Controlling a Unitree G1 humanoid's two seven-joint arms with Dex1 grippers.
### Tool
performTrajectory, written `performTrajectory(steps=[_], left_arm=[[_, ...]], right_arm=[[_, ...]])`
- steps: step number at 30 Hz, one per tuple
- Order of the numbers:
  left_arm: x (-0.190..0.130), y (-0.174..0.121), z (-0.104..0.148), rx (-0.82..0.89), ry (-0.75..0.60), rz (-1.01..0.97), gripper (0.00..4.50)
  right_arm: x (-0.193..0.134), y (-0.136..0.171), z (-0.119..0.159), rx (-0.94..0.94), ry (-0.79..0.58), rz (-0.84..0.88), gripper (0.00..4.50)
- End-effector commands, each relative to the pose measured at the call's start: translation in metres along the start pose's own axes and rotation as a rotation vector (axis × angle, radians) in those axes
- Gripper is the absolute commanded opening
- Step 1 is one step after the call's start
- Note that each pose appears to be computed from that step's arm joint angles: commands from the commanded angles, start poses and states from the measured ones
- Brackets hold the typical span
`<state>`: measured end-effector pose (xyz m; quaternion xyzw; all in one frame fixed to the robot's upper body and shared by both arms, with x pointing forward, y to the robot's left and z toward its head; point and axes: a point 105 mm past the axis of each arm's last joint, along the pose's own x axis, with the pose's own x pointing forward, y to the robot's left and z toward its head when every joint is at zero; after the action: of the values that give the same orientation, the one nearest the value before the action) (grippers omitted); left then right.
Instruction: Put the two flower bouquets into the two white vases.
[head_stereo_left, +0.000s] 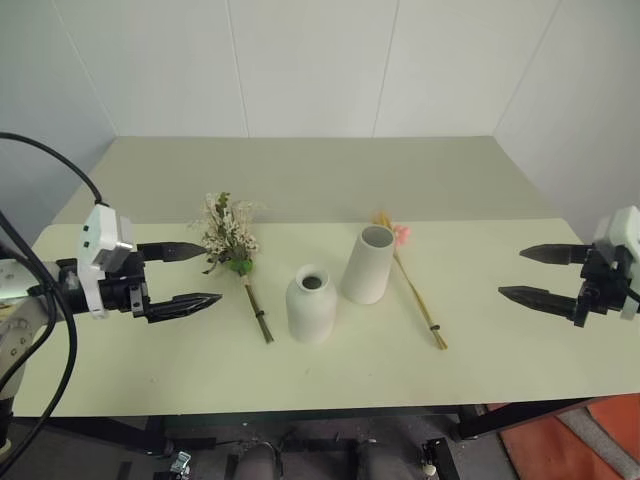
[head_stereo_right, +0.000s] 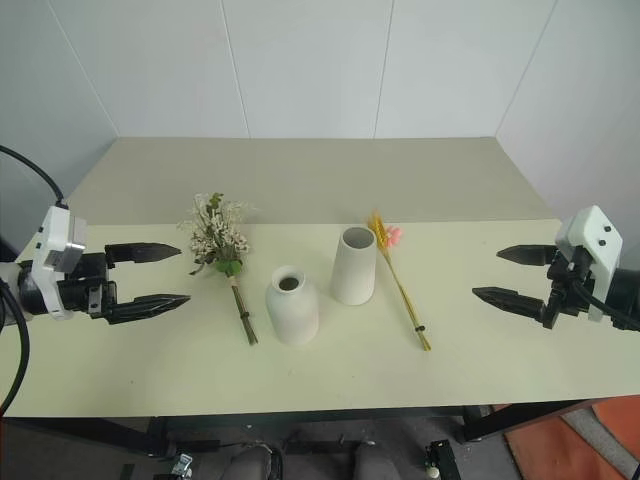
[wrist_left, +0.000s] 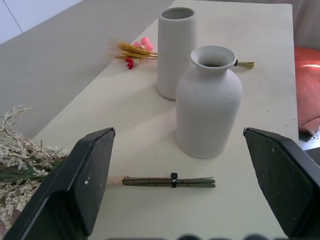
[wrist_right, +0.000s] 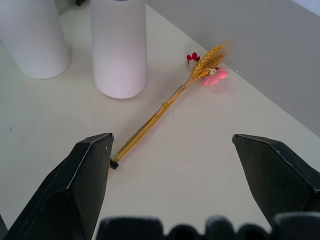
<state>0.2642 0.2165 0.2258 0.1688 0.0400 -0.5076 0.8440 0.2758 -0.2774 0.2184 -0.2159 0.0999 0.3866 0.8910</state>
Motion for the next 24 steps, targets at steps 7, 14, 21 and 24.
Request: performTrajectory(steps=[7,14,21,24], left_arm=[[0.006,0.011,0.037,0.109,-0.084,-0.033,4.48],[0.011,0.017,0.047,0.139,-0.106,-0.055,4.48],[0.015,0.011,0.05,0.132,-0.137,-0.077,4.48],[0.016,0.01,0.05,0.132,-0.132,-0.082,4.48]], right_arm=[[0.033,-0.012,0.023,0.061,0.049,-0.101,4.5],[0.069,-0.029,0.012,0.178,0.24,-0.236,4.5],[0.108,-0.034,0.002,0.299,0.374,-0.218,4.5],[0.125,-0.035,0.0,0.321,0.42,-0.206,4.5]])
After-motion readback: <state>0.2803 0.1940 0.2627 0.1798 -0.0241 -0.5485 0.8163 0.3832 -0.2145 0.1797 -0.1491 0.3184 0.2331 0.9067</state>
